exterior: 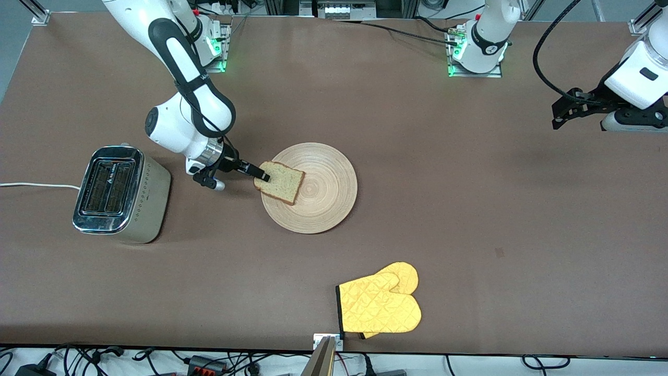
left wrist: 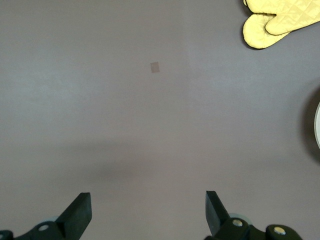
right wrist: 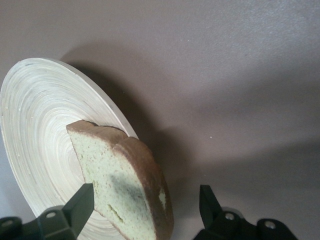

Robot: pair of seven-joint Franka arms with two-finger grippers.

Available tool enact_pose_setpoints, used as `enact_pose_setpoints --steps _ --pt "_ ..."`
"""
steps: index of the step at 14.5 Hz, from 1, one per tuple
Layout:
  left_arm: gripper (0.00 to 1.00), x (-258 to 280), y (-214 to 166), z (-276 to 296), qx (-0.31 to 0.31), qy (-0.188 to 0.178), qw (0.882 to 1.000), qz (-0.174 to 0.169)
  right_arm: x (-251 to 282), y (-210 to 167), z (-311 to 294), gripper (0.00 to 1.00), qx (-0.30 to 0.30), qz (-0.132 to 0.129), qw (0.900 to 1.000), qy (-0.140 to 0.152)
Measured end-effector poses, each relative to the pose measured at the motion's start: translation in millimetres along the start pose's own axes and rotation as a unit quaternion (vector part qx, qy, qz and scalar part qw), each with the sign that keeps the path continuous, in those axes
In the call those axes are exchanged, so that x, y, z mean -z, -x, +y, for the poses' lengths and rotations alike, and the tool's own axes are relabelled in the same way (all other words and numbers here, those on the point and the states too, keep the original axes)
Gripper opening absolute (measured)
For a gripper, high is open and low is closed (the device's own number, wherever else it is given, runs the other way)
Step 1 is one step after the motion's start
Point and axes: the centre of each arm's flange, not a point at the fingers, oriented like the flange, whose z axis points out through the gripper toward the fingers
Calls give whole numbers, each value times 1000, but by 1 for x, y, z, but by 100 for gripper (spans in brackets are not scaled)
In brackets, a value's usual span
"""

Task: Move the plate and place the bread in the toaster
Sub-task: 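Grasp the bread slice edge with the right gripper, then lift the bread with the right gripper and carry it over the toaster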

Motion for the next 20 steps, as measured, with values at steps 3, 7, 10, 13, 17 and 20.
enact_pose_setpoints --steps 3,7,10,13,17,20 --pt "100 -2 -1 0 0 0 1000 -2 0 0 0 70 0 2 1000 0" --pt "100 -4 -2 0 0 0 1000 -3 1 -1 0 48 -2 3 1000 -1" --pt "100 -4 -2 0 0 0 1000 -3 1 -1 -1 40 -2 4 1000 -2" --pt "100 -4 -2 0 0 0 1000 -3 3 -2 -4 26 -1 5 1000 -5" --pt "100 -4 -2 0 0 0 1000 -3 6 -6 -12 10 3 11 1000 -12" --pt "100 -4 -2 0 0 0 1000 -3 12 -11 -24 8 5 19 1000 -23"
